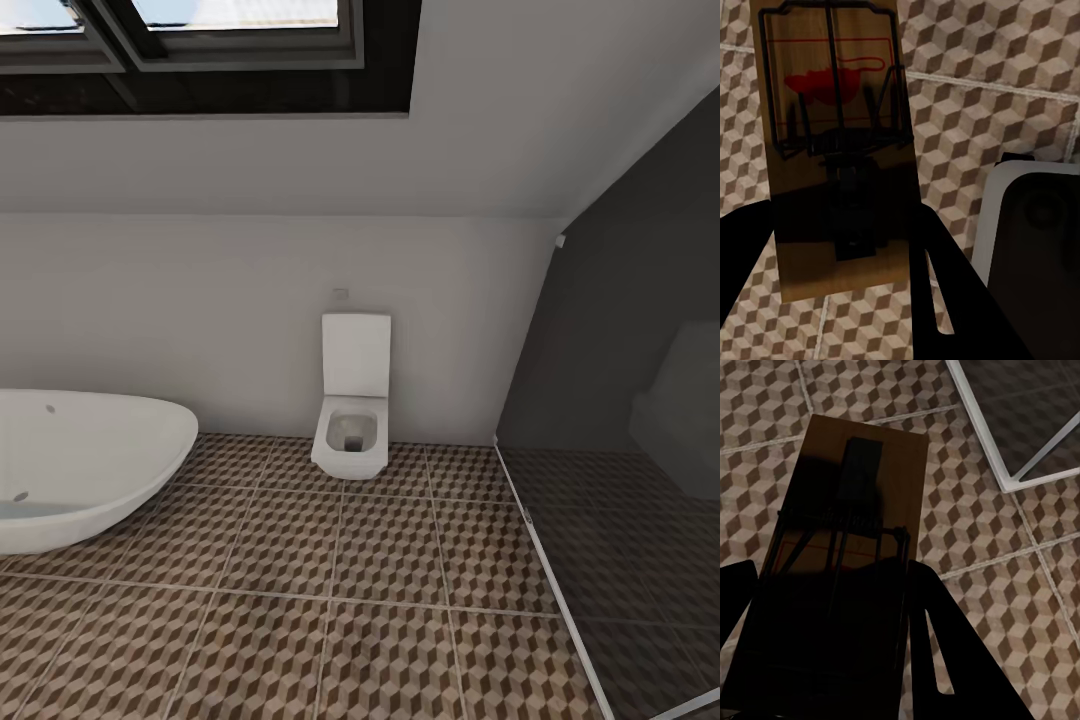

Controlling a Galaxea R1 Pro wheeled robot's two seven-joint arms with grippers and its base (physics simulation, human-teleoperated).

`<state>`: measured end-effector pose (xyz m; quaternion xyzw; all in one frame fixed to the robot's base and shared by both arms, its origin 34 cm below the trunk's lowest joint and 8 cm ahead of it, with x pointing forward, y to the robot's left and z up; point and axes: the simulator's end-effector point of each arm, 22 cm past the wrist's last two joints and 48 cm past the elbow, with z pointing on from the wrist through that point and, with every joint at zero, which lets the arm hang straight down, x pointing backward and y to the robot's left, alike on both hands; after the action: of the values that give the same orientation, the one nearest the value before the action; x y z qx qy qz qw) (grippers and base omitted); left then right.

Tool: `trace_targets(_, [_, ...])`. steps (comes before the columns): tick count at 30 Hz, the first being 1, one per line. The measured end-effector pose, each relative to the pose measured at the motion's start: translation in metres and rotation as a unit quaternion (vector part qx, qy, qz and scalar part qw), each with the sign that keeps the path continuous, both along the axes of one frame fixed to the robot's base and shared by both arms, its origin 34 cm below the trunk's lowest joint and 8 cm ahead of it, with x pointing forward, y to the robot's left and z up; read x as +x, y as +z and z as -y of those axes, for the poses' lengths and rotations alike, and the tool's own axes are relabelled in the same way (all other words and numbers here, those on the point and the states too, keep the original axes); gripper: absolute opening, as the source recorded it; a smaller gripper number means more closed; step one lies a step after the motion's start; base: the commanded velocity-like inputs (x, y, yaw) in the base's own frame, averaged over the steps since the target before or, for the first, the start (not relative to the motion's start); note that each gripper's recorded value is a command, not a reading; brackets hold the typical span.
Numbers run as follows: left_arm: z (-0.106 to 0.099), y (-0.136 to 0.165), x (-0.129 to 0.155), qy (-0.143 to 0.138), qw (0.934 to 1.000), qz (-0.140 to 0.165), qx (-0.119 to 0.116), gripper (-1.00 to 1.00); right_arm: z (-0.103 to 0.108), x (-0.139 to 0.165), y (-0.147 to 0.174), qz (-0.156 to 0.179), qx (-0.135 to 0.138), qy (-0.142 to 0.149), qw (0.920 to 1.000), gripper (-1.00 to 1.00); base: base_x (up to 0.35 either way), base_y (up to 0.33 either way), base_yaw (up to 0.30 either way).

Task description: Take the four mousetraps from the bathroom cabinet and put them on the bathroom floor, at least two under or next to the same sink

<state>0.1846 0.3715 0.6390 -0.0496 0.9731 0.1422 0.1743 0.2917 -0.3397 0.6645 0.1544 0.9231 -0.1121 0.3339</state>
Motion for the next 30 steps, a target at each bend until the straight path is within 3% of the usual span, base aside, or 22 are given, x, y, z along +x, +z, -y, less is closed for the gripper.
trace_targets(30, [0.0,0.0,0.0,0.0,1.0,0.0,0.0,-1.0,0.0,0.0,0.0,0.0,0.0,0.0,1.0,-1.0,0.0,0.0,0.0])
